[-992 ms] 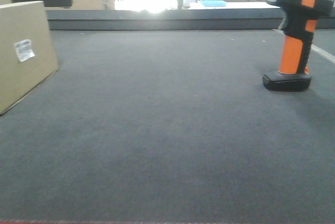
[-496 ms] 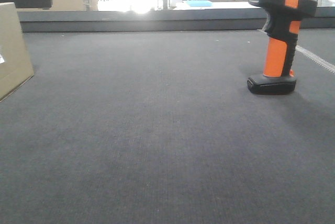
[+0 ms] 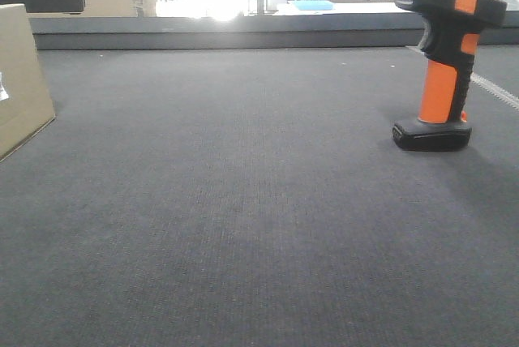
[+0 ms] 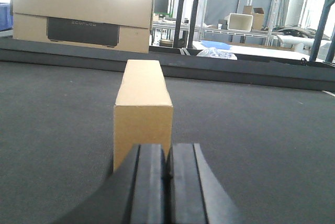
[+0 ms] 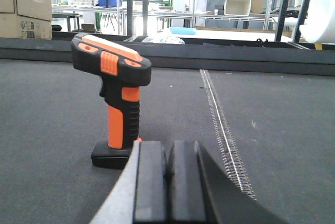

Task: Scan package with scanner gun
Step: 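Lower the left gripper over the cardboard box and close on it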

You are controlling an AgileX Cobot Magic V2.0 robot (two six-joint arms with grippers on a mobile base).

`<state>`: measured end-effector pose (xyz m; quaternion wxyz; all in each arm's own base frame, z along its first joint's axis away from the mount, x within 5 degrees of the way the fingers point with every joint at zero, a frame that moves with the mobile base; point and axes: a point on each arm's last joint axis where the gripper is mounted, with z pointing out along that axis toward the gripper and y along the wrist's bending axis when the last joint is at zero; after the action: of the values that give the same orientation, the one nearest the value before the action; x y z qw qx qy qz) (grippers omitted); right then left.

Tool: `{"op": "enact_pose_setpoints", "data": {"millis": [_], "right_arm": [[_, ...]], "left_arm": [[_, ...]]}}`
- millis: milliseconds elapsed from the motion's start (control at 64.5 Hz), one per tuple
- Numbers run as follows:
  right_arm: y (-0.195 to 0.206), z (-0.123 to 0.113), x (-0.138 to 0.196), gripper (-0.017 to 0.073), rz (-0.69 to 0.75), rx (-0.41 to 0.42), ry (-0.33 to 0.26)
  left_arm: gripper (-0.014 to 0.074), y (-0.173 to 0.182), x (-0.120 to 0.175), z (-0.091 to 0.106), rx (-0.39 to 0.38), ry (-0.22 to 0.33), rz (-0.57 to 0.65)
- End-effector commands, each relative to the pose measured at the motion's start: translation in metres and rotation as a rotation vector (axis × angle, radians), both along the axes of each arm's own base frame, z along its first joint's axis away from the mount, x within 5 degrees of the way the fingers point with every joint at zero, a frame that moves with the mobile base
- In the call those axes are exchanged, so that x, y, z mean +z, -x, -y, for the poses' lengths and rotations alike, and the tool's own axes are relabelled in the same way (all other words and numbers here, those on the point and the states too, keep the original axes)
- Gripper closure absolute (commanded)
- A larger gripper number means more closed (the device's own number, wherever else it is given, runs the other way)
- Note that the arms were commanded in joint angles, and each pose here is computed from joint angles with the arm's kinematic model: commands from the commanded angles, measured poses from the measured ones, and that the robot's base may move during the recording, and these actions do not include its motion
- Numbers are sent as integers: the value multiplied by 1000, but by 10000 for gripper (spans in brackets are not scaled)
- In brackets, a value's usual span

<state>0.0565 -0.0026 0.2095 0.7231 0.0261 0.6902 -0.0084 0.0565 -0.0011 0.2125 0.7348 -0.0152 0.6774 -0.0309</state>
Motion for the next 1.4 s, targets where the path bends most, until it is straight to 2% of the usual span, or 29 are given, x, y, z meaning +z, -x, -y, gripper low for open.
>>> {"op": "enact_pose_setpoints", "data": {"millis": [0, 140, 217, 248, 310, 388, 450, 667, 853, 992, 1101, 1194, 1380], "right_arm": [[0, 0, 2, 721, 20, -3, 0], [0, 0, 2, 721, 20, -3, 0], [0, 0, 2, 721, 20, -3, 0], [0, 0, 2, 721, 20, -3, 0], [0, 0, 2, 721, 20, -3, 0], [0, 0, 2, 721, 20, -3, 0], [0, 0, 2, 721, 20, -3, 0], [0, 0, 2, 721, 20, -3, 0], [0, 0, 2, 721, 20, -3, 0], [0, 0, 2, 721, 20, -3, 0], [0, 0, 2, 721, 20, -3, 0], [0, 0, 2, 721, 20, -3, 0], [0, 0, 2, 721, 20, -3, 0]], "left_arm": [[704, 1, 2, 0, 1, 4, 24], [704, 1, 3, 0, 2, -4, 26], [704, 1, 8, 1, 12, -139, 87], [704, 2, 10, 1, 12, -171, 111], [704, 2, 12, 2, 12, -195, 139], [704, 5, 27, 1, 20, -193, 146], [704, 9, 40, -1, 29, -176, 105], [704, 14, 94, -1, 12, -70, -69], [704, -25, 128, 0, 4, -63, -199], [704, -61, 143, 1, 1, -63, -290], [704, -79, 159, 1, -2, -54, -288], [704, -90, 171, 2, 0, -53, -240], [704, -94, 181, 2, 2, -52, -139]]}}
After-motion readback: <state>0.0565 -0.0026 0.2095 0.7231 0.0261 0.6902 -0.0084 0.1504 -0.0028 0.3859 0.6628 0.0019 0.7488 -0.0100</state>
